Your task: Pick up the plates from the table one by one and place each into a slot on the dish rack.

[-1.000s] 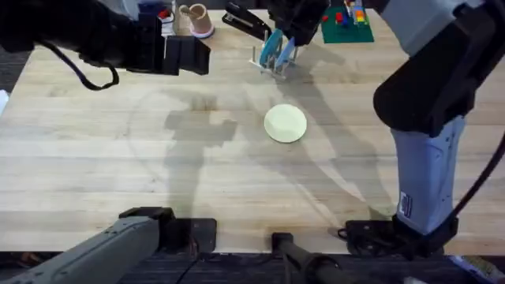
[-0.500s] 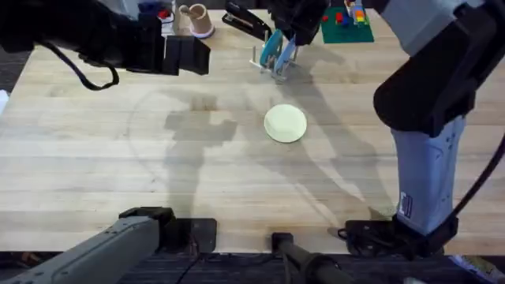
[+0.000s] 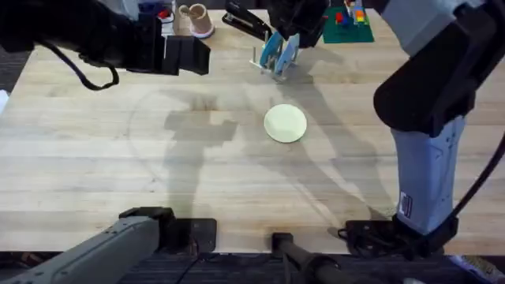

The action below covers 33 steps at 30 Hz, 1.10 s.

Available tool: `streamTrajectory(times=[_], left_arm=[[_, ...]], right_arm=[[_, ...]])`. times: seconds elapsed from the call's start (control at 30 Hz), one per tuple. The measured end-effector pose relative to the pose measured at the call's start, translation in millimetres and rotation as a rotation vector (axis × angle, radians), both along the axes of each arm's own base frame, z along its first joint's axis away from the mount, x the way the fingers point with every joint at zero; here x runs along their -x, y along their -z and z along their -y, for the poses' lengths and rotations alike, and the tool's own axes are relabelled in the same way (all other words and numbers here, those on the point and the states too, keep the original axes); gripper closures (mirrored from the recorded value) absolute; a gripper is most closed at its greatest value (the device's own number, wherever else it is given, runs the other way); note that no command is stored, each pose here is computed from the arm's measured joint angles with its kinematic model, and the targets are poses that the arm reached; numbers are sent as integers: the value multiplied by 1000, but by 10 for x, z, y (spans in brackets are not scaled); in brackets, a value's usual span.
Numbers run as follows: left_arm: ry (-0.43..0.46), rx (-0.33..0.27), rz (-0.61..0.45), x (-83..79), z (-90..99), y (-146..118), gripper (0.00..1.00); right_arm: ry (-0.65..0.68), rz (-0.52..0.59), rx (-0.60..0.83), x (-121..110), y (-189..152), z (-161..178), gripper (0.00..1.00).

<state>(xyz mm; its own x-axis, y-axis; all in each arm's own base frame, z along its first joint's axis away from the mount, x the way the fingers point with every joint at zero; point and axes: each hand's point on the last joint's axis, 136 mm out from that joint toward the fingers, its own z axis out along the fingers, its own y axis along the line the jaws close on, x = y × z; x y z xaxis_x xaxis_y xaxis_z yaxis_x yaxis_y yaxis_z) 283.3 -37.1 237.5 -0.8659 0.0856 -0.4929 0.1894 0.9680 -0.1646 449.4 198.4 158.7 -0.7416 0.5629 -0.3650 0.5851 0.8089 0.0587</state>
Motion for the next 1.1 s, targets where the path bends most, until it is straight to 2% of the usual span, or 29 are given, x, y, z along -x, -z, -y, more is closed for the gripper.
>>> streamTrajectory(times=[0.2, 0.6, 0.67, 0.83, 0.87, 1.1], left_arm=[[0, 0, 0, 1, -1, 1, 7], [0, 0, 0, 0, 0, 0, 7], [0, 0, 0, 0, 0, -1, 8], [0, 0, 0, 0, 0, 0, 8], [0, 0, 0, 1, 0, 0, 8], [0, 0, 0, 0, 0, 0, 8]], right_arm=[[-8, 12, -6, -10, -73, -8, 540], [-80, 71, -14, 81, -656, 41, 376], [-103, 69, -2, 128, -736, 74, 322], [-188, 90, 20, 145, -899, 91, 44], [-207, 94, 25, 141, -919, 89, 21], [-397, 76, 95, 173, -951, 20, 10]])
